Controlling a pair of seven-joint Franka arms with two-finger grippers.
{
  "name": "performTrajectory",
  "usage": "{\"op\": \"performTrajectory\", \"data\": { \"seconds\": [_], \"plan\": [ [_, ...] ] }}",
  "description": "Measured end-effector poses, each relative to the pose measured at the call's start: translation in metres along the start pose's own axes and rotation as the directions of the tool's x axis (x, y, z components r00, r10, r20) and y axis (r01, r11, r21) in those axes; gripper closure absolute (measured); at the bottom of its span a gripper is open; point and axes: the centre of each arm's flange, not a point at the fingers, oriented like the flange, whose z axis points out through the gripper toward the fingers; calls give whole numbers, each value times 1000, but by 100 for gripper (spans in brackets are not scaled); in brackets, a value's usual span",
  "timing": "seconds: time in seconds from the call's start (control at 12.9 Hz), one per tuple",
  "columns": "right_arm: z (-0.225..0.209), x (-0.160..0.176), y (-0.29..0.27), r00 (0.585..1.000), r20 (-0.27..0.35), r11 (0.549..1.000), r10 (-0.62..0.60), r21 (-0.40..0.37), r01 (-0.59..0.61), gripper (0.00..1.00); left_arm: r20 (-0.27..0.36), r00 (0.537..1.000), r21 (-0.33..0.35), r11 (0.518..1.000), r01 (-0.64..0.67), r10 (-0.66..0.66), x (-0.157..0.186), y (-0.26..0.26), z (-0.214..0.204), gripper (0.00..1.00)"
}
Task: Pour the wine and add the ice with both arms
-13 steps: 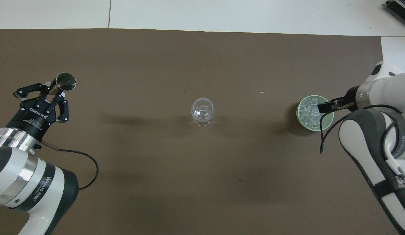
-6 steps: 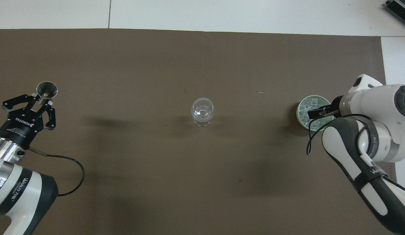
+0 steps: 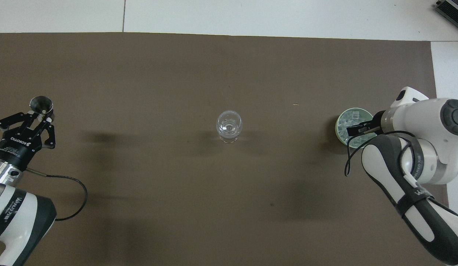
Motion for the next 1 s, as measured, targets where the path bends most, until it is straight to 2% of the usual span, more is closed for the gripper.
{"op": "performTrajectory", "data": {
  "seconds": [0.62, 1.0],
  "plan": [
    [8, 0, -1, 1000, -21, 1000, 19, 10, -19, 22, 8, 991, 23, 991, 134, -134, 66, 18, 38, 78],
    [10, 1, -4, 999, -28, 999, 26, 21, -26, 21, 24, 980, 17, 980, 199, -199, 90, 36, 59, 78]
  ]
}}
